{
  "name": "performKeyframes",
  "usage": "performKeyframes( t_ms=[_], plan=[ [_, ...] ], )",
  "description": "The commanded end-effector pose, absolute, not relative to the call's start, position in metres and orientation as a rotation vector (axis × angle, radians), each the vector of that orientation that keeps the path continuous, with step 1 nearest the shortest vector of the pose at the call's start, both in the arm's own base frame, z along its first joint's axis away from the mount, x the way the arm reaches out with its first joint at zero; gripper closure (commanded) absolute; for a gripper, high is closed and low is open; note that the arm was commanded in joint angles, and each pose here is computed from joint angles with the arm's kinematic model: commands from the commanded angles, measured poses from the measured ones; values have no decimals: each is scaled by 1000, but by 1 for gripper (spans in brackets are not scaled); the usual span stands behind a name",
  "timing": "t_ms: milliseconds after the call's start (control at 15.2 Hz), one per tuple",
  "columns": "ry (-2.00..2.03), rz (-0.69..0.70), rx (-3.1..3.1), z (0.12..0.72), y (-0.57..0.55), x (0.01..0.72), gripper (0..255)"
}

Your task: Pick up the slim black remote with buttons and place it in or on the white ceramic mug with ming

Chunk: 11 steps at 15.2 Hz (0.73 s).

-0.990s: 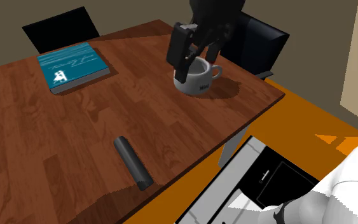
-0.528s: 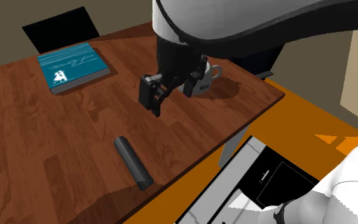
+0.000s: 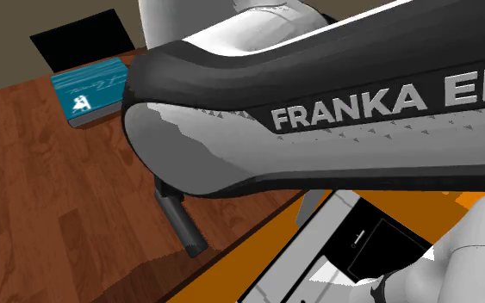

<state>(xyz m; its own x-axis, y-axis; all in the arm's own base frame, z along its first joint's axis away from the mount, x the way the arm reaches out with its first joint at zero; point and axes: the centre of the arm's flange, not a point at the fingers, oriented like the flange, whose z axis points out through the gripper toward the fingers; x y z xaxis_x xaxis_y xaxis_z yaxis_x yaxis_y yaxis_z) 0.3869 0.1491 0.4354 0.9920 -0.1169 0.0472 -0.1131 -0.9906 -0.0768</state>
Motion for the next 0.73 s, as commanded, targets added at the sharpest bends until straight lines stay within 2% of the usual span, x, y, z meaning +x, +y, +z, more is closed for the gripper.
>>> performKeyframes(
  t_ms=[0, 330, 660],
  plan=[
    [212, -59, -3057, 416, 161, 398, 0],
    [293, -5, -3046, 362, 196, 416, 0],
    [304, 2, -3045, 333, 202, 419, 0]
  ],
)
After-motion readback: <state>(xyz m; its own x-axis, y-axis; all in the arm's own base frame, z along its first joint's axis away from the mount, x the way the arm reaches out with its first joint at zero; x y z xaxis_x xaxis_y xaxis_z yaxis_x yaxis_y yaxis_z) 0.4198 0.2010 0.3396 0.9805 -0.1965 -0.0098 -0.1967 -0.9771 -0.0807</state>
